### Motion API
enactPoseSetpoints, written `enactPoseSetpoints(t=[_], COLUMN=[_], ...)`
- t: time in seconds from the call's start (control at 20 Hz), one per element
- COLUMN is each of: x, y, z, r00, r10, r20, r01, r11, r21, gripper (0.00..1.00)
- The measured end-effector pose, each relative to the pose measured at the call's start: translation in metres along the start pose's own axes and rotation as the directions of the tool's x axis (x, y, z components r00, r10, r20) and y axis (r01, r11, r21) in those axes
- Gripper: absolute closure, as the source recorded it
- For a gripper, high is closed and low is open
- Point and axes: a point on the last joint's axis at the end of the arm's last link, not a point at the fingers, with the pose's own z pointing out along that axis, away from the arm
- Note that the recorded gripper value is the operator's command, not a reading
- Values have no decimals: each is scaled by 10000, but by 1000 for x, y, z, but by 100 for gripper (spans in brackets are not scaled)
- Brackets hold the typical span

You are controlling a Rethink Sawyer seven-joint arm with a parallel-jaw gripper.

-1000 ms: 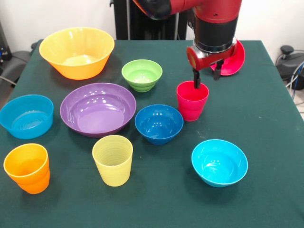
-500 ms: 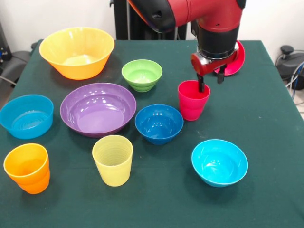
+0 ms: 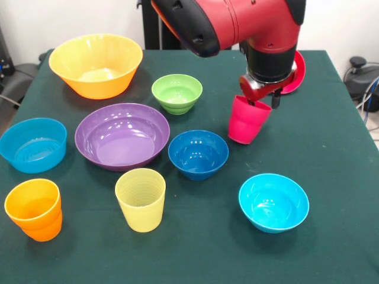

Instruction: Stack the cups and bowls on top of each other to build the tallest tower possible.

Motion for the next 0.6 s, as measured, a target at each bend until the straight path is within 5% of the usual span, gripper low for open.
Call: enactPoseSetpoints(t=[0.6], x=[-5], y=[0], z=[3], r00=[10000], r10=[-37], r20=[79], r01=[37], r11=[10000], r21=[28], gripper=[0])
